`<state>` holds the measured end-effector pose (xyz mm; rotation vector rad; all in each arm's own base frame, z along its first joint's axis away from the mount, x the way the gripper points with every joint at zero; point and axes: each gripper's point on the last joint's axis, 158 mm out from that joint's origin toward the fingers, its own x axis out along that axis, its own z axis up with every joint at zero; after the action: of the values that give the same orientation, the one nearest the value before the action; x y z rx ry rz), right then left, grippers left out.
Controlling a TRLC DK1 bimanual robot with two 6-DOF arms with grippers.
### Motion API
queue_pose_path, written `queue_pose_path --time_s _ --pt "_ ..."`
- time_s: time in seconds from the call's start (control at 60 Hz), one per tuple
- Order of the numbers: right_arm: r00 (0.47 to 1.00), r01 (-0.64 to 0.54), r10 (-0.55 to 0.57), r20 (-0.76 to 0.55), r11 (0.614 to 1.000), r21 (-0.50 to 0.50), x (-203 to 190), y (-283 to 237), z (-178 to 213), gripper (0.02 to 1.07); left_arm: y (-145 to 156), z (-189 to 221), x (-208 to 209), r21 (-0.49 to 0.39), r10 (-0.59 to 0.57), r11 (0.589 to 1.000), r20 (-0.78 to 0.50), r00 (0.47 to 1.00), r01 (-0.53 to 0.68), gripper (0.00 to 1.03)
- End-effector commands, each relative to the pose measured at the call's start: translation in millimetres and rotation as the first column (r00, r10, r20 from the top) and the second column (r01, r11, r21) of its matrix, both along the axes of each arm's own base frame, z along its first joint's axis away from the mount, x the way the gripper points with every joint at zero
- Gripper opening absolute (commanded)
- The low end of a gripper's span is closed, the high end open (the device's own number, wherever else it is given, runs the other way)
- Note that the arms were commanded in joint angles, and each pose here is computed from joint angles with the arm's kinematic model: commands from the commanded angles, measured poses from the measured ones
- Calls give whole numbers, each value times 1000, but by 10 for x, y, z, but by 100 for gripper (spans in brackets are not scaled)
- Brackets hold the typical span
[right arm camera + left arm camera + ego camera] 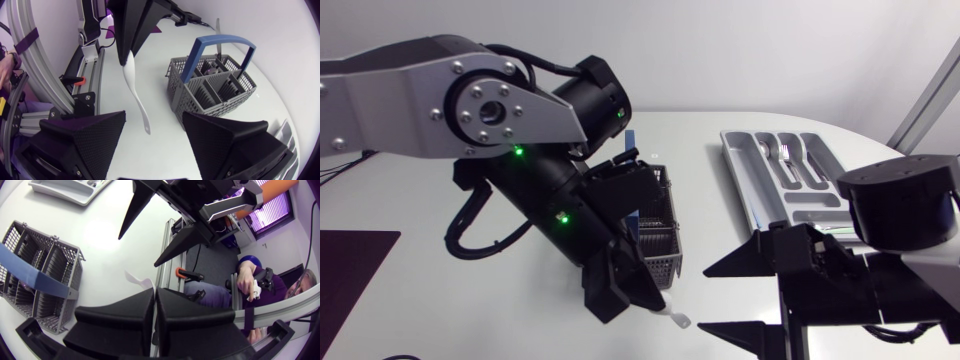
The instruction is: Unload the cutlery basket into the drawer organizer.
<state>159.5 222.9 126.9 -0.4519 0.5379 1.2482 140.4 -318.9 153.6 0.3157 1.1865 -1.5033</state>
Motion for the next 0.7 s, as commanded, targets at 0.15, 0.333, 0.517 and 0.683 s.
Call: queue_pose_path --time_s 0.15,0.333,0.517,0.683 --pt "993 -112 113 16 993 -39 -133 155 -146 67 -123 35 5 -29 -42 999 -2 999 42 4" --pt "989 -141 143 33 989 -38 -158 230 -158 44 -146 32 55 -36 -42 999 -4 999 41 4" --pt "989 -141 143 30 989 -44 -124 259 -209 24 -162 13 88 -36 -40 999 -11 999 40 4" --pt "989 -145 146 16 988 -47 -140 273 -230 12 -155 22 118 -44 -36 998 -12 999 35 4"
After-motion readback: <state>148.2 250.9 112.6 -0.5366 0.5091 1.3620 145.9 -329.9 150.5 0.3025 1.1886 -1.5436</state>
